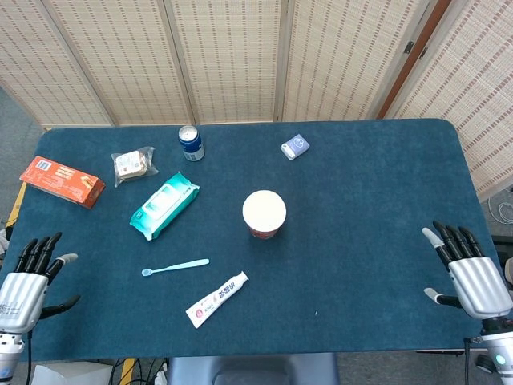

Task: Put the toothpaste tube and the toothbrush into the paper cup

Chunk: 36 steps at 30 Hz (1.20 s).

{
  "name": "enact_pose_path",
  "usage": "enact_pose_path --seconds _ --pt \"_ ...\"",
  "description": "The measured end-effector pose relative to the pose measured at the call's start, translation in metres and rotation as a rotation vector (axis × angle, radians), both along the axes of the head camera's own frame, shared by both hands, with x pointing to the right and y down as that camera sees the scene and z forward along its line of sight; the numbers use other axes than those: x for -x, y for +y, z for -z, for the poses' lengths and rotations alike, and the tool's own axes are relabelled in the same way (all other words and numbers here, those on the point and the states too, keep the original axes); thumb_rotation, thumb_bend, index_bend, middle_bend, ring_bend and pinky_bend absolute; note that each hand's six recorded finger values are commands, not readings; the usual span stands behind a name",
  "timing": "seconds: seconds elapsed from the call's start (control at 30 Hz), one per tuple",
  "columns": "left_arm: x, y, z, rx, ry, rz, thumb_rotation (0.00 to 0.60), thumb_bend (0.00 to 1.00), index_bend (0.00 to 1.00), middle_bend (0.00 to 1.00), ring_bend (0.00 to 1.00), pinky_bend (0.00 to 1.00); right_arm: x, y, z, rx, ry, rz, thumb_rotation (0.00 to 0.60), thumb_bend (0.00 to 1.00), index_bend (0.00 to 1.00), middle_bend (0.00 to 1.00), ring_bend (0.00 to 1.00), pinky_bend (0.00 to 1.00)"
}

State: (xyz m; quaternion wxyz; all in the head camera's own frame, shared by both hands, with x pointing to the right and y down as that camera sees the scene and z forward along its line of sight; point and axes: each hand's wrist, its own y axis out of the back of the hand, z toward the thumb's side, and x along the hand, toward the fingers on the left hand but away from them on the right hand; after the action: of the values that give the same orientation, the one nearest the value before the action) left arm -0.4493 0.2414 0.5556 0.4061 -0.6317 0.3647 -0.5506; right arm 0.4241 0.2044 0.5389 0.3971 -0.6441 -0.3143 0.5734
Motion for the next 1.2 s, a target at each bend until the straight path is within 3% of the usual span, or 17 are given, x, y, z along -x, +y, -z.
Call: enact_pose_path --seconds 0.53,0.9,1.2 --pt "-0.011 -0.003 0.001 0.031 0.076 -0.017 0.600 0.00 0.29 0.00 0.00 0.00 -0.001 0.000 0.001 -0.003 -0.003 -0.003 0.600 0.00 0.07 0.00 0.00 0.05" --pt "-0.054 -0.015 0.005 0.131 0.181 -0.126 0.600 0.00 0.29 0.00 0.00 0.00 -0.002 -0.001 0.002 -0.006 -0.008 -0.009 0.600 0.00 0.07 0.00 0.00 0.05" --pt "-0.076 -0.015 -0.009 0.196 0.136 -0.225 0.600 0.00 0.29 0.00 0.00 0.00 -0.003 -0.003 0.005 -0.018 -0.015 -0.017 0.600 0.00 0.07 0.00 0.00 0.05"
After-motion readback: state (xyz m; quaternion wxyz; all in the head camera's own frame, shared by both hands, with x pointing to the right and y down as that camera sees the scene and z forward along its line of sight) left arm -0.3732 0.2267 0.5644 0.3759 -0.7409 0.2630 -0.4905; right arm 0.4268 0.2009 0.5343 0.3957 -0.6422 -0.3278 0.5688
